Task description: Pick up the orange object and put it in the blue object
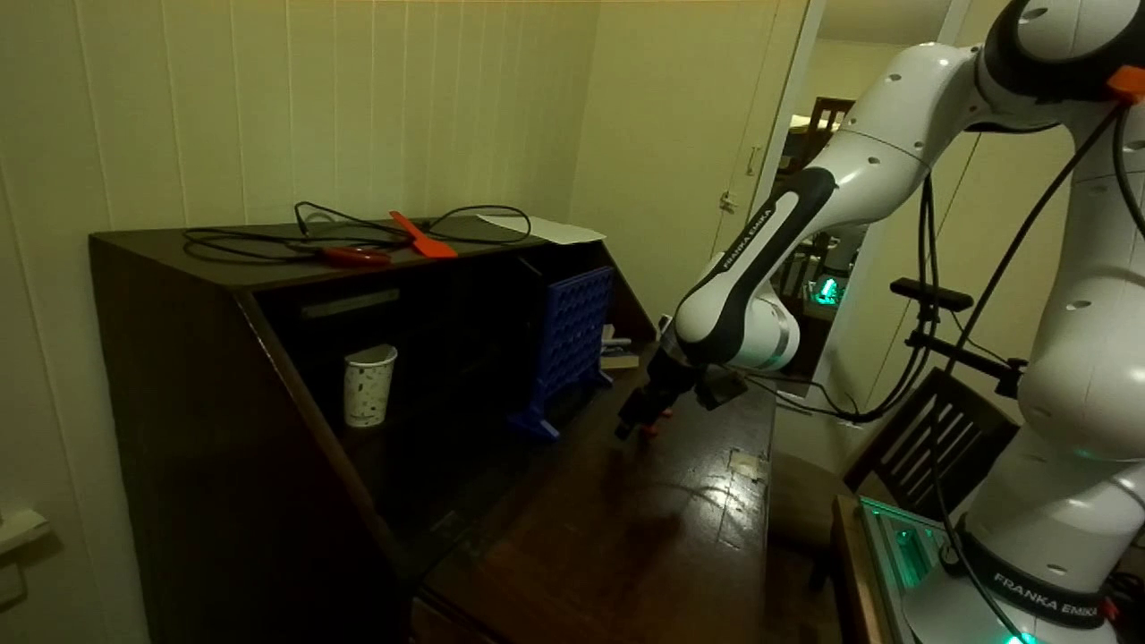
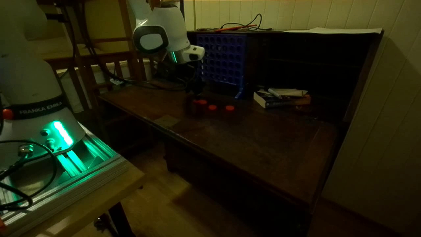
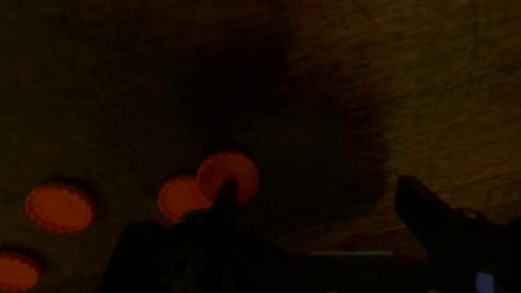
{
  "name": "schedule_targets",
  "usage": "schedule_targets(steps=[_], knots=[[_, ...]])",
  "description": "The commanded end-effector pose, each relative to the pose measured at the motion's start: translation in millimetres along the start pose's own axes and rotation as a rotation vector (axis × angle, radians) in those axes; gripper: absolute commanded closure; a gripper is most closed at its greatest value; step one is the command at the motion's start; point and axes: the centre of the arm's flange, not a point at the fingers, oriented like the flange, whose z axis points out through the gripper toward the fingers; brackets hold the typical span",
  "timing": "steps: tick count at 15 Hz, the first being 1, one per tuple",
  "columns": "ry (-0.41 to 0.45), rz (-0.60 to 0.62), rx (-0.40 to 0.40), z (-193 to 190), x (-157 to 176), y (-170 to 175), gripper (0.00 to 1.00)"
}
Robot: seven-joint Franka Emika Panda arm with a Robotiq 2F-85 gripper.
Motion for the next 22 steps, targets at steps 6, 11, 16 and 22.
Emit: schedule_targets(steps=[6, 11, 16, 22], knots=[[-0.083, -0.020, 0.058, 5, -2, -7, 0.00], [-0.191, 0.041, 0.078, 1, -8, -7, 0.00], [-0.146, 0.023, 0.131, -16, -6, -18, 0.00], [-0.160, -0.046, 0.186, -22, -1, -42, 0.00]])
